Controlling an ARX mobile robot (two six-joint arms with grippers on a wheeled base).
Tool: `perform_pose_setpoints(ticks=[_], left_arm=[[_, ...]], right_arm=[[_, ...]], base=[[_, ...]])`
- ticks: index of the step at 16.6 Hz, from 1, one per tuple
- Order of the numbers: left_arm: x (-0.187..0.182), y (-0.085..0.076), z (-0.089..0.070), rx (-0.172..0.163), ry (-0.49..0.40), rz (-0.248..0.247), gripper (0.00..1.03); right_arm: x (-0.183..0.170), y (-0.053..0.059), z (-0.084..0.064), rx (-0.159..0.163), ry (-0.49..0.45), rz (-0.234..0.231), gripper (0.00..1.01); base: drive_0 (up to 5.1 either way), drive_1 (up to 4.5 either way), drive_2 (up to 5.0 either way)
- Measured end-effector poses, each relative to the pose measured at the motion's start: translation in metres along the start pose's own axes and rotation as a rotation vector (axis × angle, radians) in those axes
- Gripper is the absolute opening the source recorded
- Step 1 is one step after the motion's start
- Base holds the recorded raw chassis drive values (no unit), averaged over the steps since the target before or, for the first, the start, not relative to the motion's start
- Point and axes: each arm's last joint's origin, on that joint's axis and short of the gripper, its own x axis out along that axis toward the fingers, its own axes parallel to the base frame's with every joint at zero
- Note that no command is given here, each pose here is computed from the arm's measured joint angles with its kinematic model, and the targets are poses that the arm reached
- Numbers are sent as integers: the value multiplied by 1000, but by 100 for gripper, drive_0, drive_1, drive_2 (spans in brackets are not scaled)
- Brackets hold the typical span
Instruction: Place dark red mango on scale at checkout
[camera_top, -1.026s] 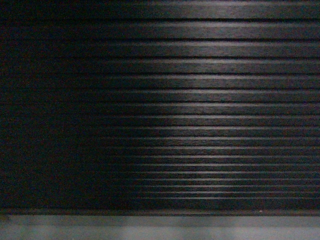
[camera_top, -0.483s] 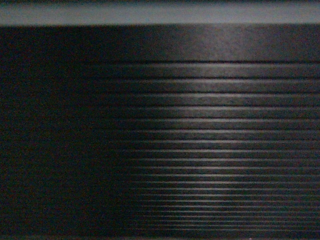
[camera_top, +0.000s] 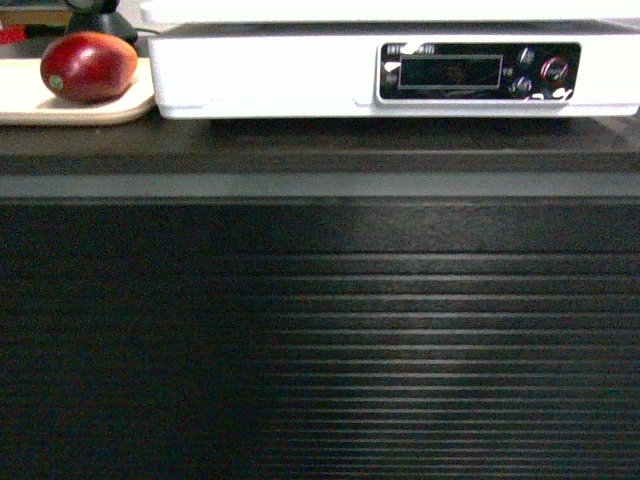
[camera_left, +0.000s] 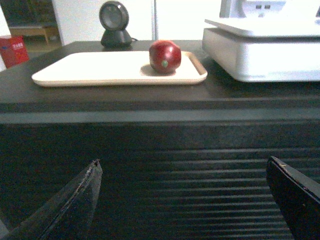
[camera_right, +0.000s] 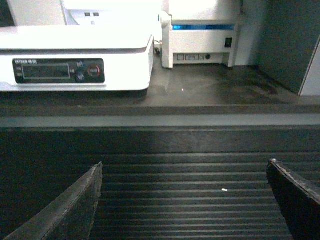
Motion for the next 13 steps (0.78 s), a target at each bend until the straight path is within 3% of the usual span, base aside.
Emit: perform_pose_setpoints(ticks=[13], left_arm=[[0, 0, 0, 0, -2, 0, 98]], right_arm=[[0, 0, 0, 1, 0, -1, 98]], base=[[0, 0, 0]])
